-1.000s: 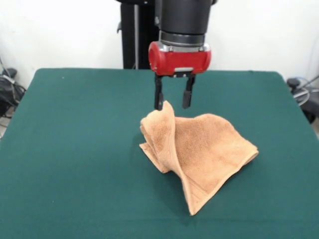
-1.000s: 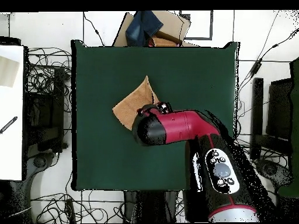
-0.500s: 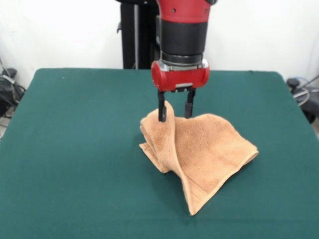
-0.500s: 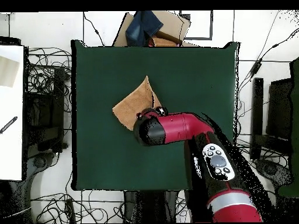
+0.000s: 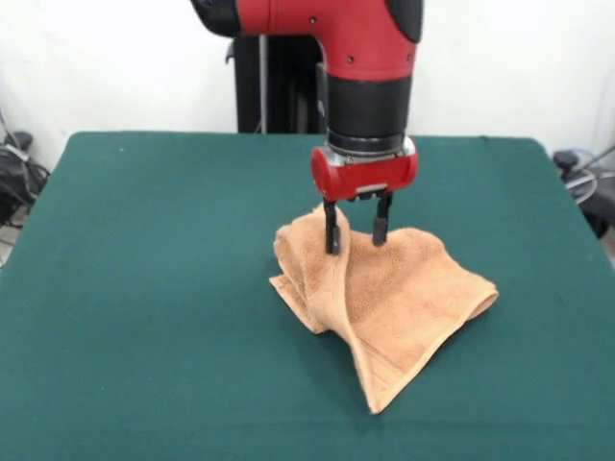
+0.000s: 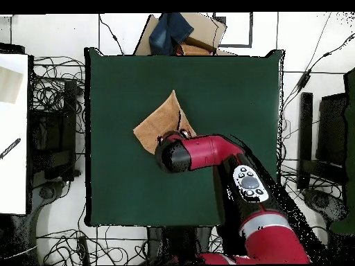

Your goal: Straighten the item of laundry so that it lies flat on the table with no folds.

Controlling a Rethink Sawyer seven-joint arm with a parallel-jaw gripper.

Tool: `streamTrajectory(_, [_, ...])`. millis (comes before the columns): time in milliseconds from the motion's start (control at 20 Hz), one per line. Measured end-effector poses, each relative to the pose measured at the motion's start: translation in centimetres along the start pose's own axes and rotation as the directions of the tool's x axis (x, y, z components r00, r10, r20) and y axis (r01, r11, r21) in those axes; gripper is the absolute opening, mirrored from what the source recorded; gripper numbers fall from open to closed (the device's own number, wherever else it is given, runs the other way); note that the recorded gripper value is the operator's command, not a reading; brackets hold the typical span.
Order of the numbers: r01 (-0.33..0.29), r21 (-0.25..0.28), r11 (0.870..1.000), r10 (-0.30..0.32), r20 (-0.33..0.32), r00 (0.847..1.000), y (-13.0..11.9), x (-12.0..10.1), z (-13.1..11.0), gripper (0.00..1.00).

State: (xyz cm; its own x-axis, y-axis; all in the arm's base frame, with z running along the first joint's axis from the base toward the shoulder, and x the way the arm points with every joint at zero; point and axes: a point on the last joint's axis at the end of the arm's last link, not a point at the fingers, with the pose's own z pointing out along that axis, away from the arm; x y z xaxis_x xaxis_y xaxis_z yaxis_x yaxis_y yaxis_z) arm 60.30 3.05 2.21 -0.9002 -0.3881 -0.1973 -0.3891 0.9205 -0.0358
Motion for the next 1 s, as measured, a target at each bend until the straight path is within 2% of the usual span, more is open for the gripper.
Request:
streamTrajectory(250, [-0.012,-0.003,1.0,0.012,0.023,1.0,-0.4,-0.4,1.6,1.0])
streamTrajectory(550, [-0.047,-0.006,0.999,0.047,0.024,0.999,-1.9,0.3,2.7,1.0])
streamTrajectory(600, [-0.064,-0.006,0.998,0.064,0.021,0.998,-2.7,0.8,2.9,0.0])
streamTrajectory(1000, [-0.103,-0.009,0.995,0.103,0.028,0.994,-4.6,1.6,3.2,0.0])
